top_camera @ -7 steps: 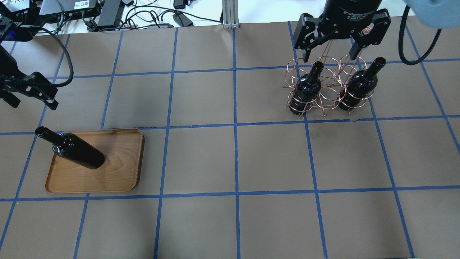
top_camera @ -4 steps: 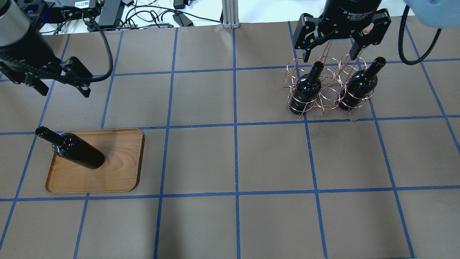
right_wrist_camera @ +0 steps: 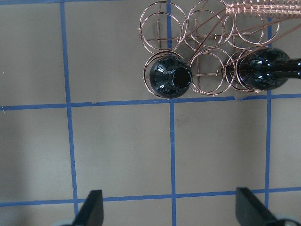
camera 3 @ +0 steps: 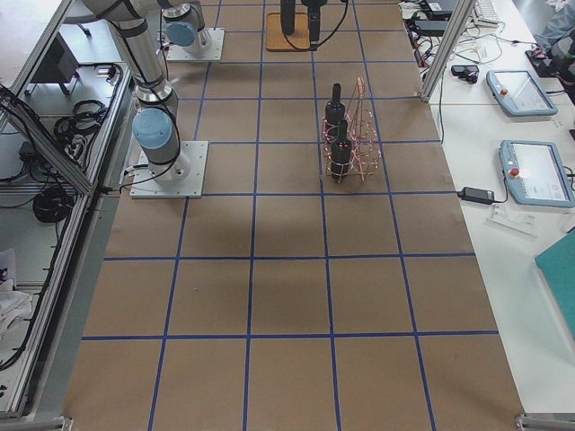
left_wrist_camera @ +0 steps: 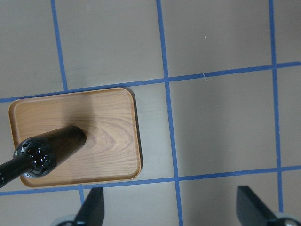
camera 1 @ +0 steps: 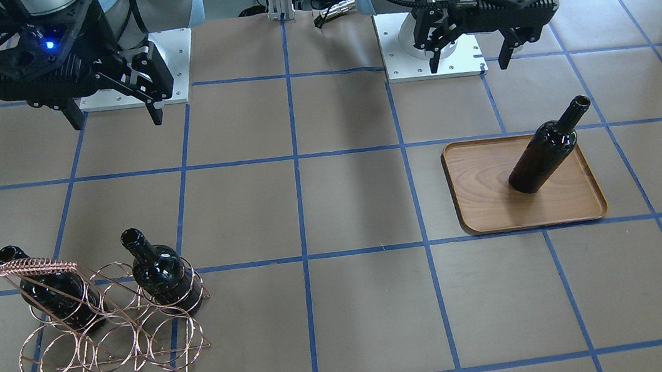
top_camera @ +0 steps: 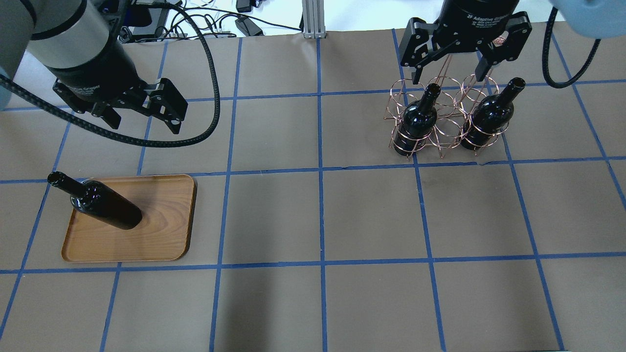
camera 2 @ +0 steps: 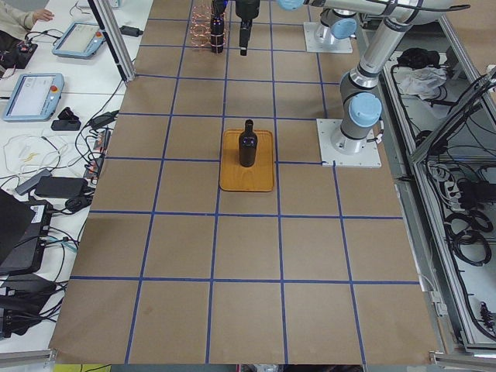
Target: Take wine from basket and place on tray
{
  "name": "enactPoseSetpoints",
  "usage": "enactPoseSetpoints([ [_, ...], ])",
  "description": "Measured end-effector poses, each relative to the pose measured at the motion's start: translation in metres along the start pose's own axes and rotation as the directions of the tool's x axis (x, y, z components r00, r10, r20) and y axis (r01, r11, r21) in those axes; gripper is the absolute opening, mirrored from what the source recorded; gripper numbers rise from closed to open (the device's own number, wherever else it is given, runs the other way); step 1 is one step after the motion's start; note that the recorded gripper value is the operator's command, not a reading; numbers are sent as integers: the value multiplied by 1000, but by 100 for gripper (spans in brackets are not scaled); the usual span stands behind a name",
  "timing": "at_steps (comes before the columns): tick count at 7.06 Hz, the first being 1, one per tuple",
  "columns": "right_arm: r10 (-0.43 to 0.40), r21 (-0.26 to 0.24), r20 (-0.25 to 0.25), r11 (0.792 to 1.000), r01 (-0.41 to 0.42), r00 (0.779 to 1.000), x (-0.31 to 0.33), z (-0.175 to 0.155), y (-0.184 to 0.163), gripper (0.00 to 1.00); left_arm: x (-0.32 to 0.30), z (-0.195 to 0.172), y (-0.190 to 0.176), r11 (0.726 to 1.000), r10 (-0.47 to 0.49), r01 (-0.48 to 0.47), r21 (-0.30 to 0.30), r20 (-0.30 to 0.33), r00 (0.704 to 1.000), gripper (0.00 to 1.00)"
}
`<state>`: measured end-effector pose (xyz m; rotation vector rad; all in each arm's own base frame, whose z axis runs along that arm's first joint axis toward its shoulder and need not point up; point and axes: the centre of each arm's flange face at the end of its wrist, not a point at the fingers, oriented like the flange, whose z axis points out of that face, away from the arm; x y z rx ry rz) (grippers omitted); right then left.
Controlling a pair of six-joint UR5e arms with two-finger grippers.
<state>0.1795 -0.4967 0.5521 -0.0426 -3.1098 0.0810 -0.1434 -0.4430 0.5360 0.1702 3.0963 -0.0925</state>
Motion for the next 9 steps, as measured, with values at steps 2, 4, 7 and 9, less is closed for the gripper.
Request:
enactPoseSetpoints([
  [2,0,1,0,1000,0,1000,0,0,0,100,3,-6,5,1000,0,0,-2,-35,999,100],
  [4,0,2,1,1000,0,1000,0,0,0,100,-13,-5,4,999,-34,33,-16,-39,999,100],
  [7,0,1,1,1000,0,1000,0,1,0,100,-27,2,1,997,-71,70,-32,-45,996,100],
  [9,0,1,1,1000,0,1000,0,0,0,100,-28,7,1,997,-74,72,-41,-46,996,100],
])
